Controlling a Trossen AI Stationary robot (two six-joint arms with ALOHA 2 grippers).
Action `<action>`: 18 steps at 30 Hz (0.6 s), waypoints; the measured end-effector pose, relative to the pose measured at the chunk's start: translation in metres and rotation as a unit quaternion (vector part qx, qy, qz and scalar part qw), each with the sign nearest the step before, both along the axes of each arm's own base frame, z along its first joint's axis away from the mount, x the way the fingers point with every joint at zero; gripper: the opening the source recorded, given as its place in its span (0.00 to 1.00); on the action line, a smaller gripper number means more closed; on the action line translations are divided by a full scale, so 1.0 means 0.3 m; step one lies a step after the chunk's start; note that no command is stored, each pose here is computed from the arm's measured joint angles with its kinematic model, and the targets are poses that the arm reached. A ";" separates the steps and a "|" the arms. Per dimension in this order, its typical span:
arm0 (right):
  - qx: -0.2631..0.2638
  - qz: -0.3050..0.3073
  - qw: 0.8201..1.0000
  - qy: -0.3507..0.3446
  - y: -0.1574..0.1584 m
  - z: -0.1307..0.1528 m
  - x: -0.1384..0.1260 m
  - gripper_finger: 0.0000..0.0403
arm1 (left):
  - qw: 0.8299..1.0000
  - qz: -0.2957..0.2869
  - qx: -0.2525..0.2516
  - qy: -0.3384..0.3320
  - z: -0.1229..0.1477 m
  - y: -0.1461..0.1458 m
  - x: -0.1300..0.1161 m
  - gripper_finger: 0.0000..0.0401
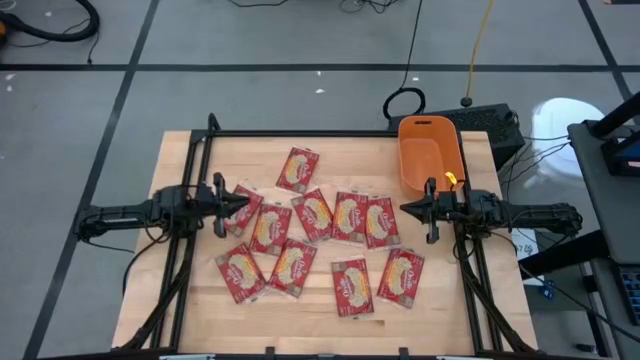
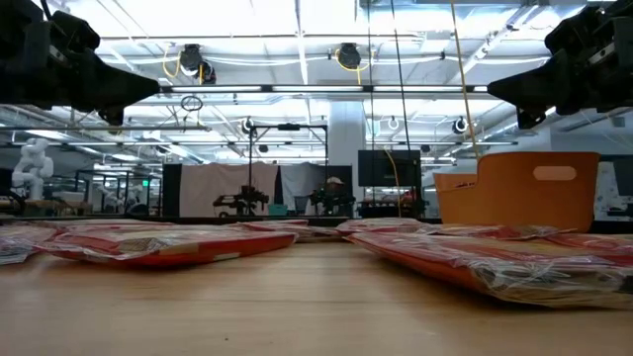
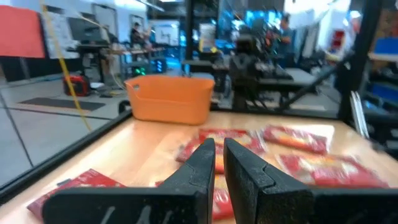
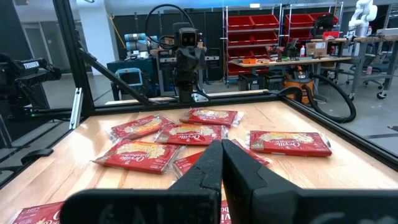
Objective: Sort popcorn bags into baskets
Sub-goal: Put the red popcorn bag into the orange container
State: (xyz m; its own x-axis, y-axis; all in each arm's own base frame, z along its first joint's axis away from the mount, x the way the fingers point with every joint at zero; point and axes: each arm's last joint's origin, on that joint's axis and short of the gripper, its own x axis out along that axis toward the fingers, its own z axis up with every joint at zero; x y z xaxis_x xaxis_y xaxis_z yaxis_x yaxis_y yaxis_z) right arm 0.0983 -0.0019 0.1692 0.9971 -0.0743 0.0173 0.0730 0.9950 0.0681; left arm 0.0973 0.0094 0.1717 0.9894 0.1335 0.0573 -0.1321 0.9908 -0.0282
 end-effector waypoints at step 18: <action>0.000 0.000 1.000 0.000 0.000 0.000 0.000 0.00 | 0.999 0.007 0.001 -0.041 0.171 -0.006 0.004 0.01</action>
